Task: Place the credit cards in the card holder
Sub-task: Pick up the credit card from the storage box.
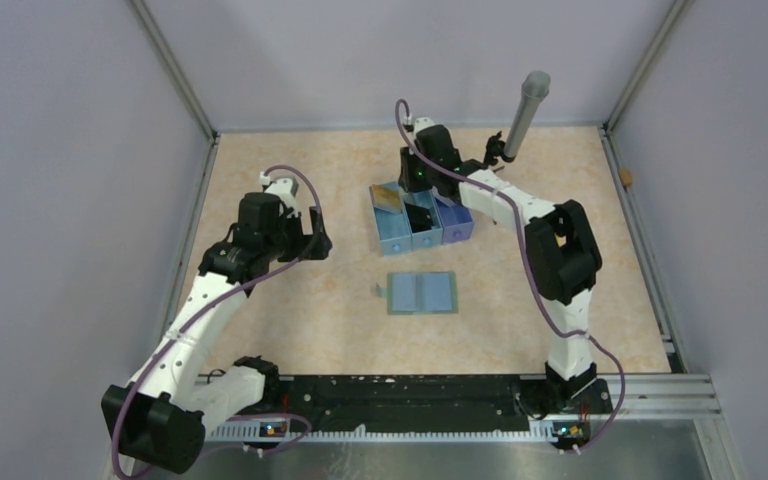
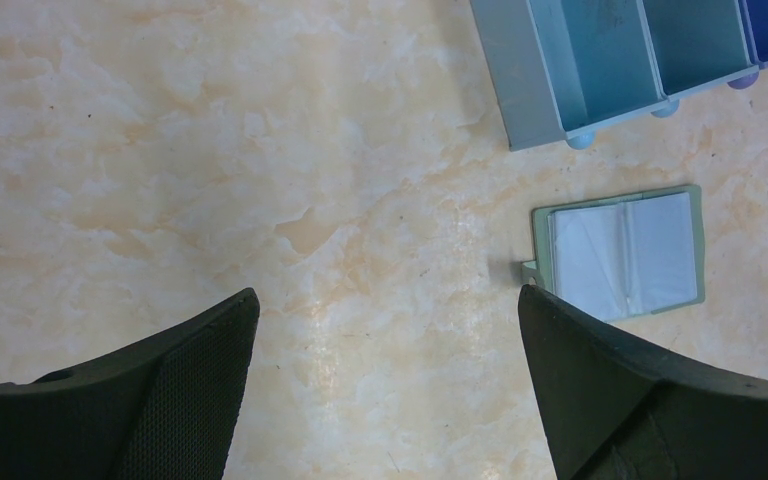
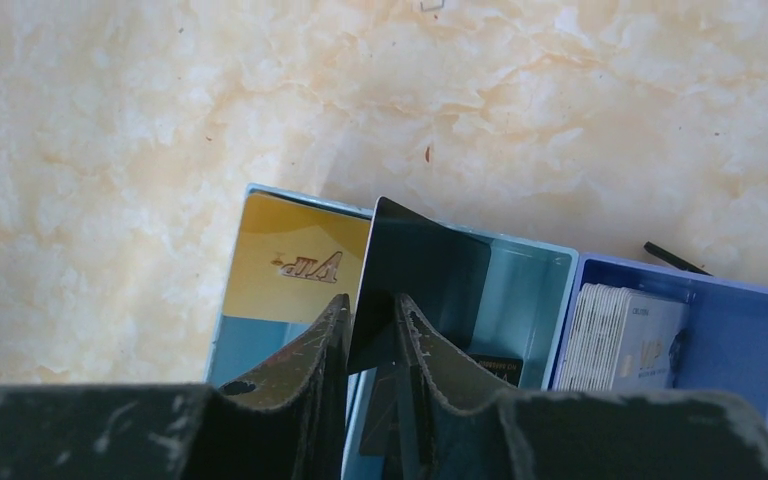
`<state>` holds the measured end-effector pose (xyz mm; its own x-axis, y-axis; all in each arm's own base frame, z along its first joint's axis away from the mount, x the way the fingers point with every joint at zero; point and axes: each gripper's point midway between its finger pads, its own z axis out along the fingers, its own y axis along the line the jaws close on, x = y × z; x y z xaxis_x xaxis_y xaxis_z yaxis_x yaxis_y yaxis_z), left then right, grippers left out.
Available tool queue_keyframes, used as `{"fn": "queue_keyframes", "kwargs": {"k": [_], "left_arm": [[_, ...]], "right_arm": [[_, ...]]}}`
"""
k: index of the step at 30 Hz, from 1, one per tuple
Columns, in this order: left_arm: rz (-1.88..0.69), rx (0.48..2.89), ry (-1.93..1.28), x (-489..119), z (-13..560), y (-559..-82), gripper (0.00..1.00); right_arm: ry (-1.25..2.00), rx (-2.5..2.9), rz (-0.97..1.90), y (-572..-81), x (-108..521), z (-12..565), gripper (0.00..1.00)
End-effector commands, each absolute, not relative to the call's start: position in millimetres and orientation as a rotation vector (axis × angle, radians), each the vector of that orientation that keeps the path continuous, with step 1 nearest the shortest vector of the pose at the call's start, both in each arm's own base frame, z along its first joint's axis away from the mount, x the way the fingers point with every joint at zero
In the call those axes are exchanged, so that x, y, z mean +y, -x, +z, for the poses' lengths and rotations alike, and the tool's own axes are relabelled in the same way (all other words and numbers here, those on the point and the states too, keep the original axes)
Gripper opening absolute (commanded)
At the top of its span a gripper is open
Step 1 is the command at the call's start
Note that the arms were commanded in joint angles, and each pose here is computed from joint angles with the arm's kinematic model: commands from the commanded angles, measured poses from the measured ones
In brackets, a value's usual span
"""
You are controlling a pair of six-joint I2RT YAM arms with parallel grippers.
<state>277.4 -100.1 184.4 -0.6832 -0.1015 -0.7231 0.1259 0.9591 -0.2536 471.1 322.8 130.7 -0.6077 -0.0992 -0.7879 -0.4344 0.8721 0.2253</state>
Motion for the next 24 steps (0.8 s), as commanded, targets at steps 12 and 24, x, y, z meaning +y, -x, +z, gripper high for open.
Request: {"fn": "queue_keyframes", "kwargs": {"k": [12,24], "left_arm": [[-0.374,2.271,-0.041,-100.9,186.8,-279.4,0.99],[-0.545,2.244,-0.087,-123.9,195.3,-268.9,0.98]], "right_arm": [[0.383,1.992,0.366,-468.6,315.9,201.4,0.00],[0.300,1.818,0.243,-411.0,262.1,298.4,0.00]]}}
